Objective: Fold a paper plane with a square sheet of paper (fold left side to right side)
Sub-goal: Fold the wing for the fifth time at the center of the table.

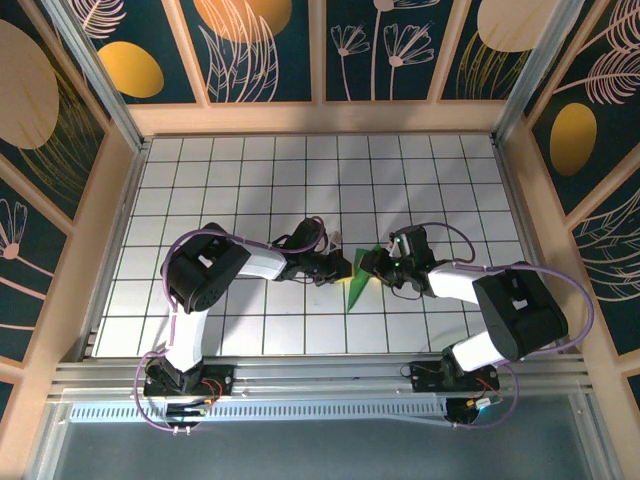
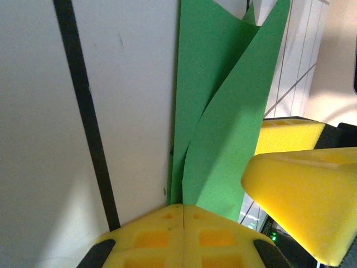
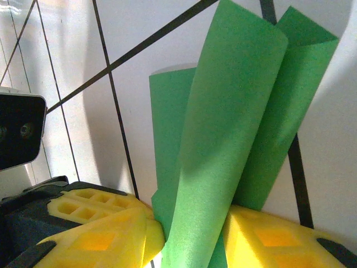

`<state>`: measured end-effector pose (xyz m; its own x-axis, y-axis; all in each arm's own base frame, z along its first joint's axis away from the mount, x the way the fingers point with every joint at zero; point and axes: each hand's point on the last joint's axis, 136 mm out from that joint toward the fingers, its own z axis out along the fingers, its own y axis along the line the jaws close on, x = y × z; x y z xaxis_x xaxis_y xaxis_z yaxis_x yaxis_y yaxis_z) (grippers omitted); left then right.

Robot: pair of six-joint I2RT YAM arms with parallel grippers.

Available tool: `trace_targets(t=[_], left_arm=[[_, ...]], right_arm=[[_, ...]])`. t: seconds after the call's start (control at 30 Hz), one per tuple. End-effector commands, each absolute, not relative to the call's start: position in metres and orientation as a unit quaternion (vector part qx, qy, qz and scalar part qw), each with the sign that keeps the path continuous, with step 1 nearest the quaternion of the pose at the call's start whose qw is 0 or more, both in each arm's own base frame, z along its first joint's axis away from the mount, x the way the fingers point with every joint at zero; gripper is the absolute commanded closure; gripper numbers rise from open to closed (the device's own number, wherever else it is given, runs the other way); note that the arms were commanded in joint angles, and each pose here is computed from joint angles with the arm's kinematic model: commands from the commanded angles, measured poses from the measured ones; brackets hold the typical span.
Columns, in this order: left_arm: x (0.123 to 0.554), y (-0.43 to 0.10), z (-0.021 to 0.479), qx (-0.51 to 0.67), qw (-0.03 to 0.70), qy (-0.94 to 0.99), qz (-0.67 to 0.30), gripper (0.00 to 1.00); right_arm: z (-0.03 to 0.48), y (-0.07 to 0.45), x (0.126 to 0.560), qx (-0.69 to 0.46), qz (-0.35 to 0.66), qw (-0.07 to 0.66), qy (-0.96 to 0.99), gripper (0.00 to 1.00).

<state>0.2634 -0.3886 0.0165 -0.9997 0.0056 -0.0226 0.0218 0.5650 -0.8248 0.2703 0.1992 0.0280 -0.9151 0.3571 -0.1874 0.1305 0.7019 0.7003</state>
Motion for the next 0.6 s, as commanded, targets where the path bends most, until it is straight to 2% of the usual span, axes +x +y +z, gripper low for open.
trace_targets(t=[0.0,0.57], left_arm=[[0.269,-0.373,-0.006,-0.010,0.022,0.909,-0.416,1.00],[0.276,-0.372,0.017,0.001,0.062,0.903,-0.424,1.00]], right_arm=[[0.028,0.199,0.271,0.122,0.348,0.169,0.914,0.58],[0.013,0.198,0.268,0.100,0.326,0.152,0.928,0.61]])
